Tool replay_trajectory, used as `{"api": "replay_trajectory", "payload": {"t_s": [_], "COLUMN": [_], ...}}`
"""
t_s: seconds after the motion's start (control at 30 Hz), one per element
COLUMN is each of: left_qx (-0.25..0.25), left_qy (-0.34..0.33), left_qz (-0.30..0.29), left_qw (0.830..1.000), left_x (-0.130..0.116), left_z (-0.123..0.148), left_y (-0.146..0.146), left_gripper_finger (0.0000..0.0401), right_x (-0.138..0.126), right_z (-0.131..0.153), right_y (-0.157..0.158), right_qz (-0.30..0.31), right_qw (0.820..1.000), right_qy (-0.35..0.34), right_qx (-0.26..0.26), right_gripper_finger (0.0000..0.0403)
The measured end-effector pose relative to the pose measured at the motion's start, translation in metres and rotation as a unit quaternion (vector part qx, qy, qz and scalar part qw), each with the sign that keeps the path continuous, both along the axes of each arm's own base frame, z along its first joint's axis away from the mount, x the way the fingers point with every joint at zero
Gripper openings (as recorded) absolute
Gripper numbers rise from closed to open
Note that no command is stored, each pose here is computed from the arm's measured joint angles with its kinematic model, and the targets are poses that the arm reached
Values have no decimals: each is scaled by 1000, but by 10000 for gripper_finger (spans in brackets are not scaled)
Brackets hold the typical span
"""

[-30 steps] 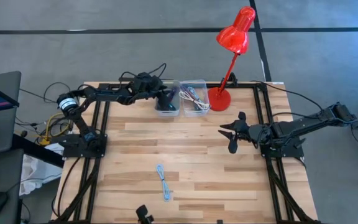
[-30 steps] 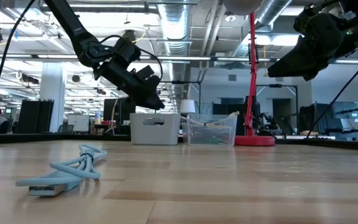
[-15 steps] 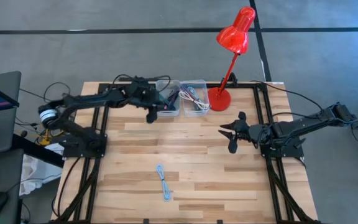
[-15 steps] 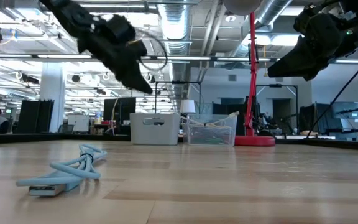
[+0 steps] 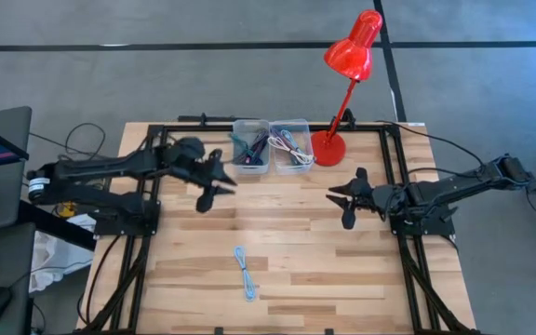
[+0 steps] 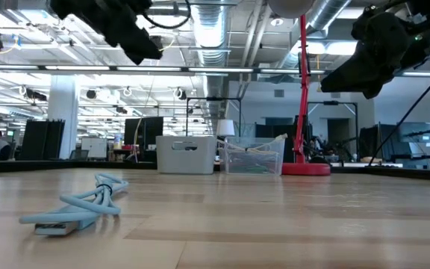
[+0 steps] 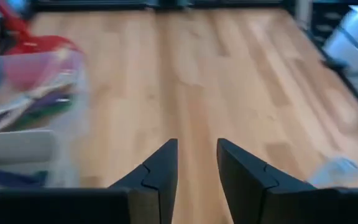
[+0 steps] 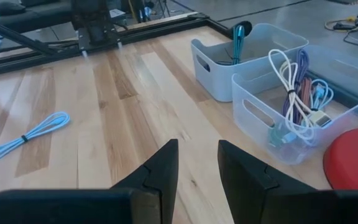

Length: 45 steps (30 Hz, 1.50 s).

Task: Pick & Place USB Port
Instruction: Put the light blue charger cable into the transparent bin

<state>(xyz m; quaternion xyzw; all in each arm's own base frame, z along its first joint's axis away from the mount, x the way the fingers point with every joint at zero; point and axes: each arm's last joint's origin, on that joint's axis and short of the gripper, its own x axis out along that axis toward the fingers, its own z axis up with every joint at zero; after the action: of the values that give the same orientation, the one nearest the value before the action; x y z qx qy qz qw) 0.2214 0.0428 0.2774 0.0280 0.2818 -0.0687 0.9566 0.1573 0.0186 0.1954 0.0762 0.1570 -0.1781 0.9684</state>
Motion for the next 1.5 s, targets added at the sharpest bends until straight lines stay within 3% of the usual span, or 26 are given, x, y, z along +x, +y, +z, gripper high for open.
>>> {"api": "replay_trajectory", "payload": {"t_s": [0.17, 0.37, 0.5, 0.6, 0.67, 0.87, 1.13, 1.5], "left_qx": [8, 76, 162, 242, 267, 267, 271, 200], "left_qy": [24, 44, 46, 60, 65, 74, 86, 129], "left_qz": [-63, -106, -158, -159, -167, -192, -231, -228], "left_qw": [998, 991, 973, 955, 947, 941, 930, 944], "left_x": [1, 16, 24, 27, 28, 29, 28, 30], "left_z": [-20, -42, -56, -65, -69, -76, -90, -116], "left_y": [-35, -78, -102, -110, -112, -120, -141, -163], "left_gripper_finger": [111, 111, 111, 111, 111, 117, 169, 179], "right_x": [0, 1, 2, 3, 3, 3, 3, 3], "right_z": [0, 1, 3, 5, 6, 6, 6, 6], "right_y": [-1, -4, -5, -5, -5, -5, -5, -5], "right_qz": [-3, -12, -17, -18, -18, -18, -18, -18], "right_qw": [1000, 1000, 1000, 999, 999, 999, 999, 999], "right_qy": [0, -4, -15, -29, -33, -33, -32, -31], "right_qx": [-1, -1, 1, 4, 5, 5, 5, 4], "right_gripper_finger": [106, 106, 106, 106, 106, 106, 106, 106]}}
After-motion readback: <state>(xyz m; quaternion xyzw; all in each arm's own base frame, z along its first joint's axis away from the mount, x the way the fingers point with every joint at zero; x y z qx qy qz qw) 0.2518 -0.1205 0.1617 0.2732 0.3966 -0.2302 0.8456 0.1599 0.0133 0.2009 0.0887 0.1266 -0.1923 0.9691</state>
